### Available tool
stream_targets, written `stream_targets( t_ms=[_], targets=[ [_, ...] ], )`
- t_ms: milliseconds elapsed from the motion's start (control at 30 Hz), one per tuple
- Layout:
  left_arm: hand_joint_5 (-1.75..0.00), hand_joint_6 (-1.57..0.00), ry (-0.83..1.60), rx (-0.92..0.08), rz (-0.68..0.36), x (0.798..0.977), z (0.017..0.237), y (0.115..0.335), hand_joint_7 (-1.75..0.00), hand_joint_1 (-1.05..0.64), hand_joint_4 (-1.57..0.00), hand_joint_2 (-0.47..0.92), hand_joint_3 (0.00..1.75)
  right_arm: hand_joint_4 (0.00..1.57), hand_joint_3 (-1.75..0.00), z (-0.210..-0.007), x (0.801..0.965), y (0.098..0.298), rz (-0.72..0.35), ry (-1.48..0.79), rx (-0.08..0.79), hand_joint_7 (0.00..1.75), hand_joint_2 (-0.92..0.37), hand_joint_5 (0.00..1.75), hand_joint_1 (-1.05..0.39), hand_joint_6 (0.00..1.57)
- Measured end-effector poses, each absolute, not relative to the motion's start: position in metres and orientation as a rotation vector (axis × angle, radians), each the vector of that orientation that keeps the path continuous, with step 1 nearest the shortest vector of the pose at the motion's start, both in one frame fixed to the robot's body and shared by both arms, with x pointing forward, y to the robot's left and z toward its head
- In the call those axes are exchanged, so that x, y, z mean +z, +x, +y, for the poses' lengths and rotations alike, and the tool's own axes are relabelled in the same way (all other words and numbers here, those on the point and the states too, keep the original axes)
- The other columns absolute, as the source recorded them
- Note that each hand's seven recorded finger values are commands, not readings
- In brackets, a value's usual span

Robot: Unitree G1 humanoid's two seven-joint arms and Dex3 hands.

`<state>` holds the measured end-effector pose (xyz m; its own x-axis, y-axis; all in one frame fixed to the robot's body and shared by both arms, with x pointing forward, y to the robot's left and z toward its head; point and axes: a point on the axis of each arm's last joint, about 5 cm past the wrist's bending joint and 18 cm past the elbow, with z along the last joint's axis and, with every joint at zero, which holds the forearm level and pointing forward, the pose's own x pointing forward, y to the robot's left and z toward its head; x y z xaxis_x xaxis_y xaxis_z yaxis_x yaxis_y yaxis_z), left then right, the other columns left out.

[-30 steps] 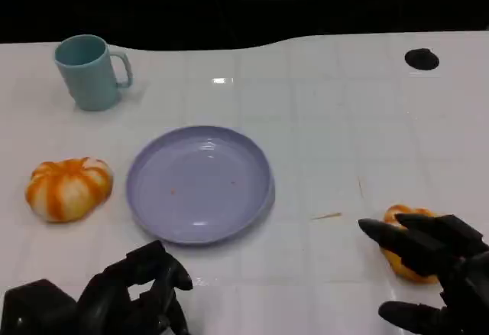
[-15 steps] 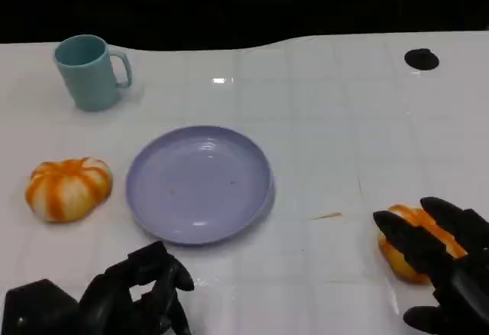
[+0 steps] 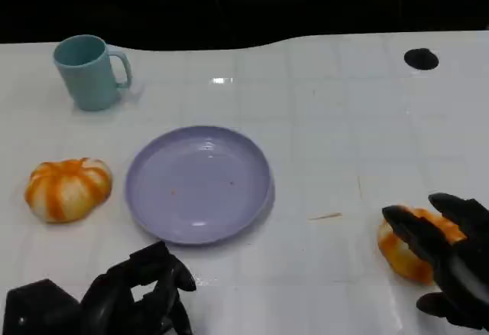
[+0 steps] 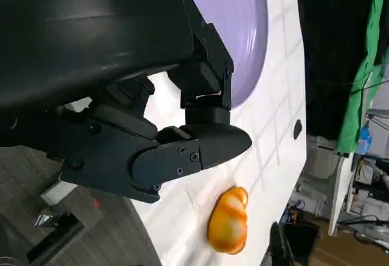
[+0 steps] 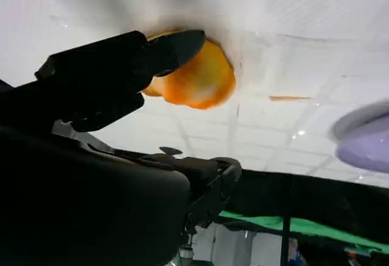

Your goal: Grasp the bread from the table and place it into the plate.

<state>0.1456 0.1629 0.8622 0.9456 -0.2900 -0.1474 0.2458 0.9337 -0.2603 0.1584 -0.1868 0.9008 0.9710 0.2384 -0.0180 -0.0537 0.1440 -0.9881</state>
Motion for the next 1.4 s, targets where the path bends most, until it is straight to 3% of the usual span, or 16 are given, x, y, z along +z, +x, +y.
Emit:
stream_targets(
  t_ms=[267, 933, 1400],
  targets=[
    [-1.75, -0.71, -0.244, -0.279, 0.185, 0.864, 0.162, 0.146, -1.52, -0.7, -0.85, 0.84, 0.69, 0.0, 0.0, -0.186, 0.893, 0.17, -0.11, -1.431, 0.235, 0.01, -0.8, 0.33, -0.4, 0.24],
    [-1.75, -0.72, -0.247, -0.283, 0.188, 0.863, 0.16, 0.144, -1.51, -0.7, -0.85, 0.84, 0.68, 0.04, 0.0, -0.164, 0.893, 0.194, -0.091, -1.479, 0.304, 0.01, -0.75, 0.37, -0.33, 0.28],
    [-1.75, -0.69, -0.248, -0.281, 0.186, 0.866, 0.16, 0.142, -1.52, -0.71, -0.84, 0.88, 0.62, 0.11, 0.0, -0.171, 0.899, 0.198, 0.07, -1.412, 0.394, 0.01, -0.77, 0.29, -0.31, 0.32]
  ],
)
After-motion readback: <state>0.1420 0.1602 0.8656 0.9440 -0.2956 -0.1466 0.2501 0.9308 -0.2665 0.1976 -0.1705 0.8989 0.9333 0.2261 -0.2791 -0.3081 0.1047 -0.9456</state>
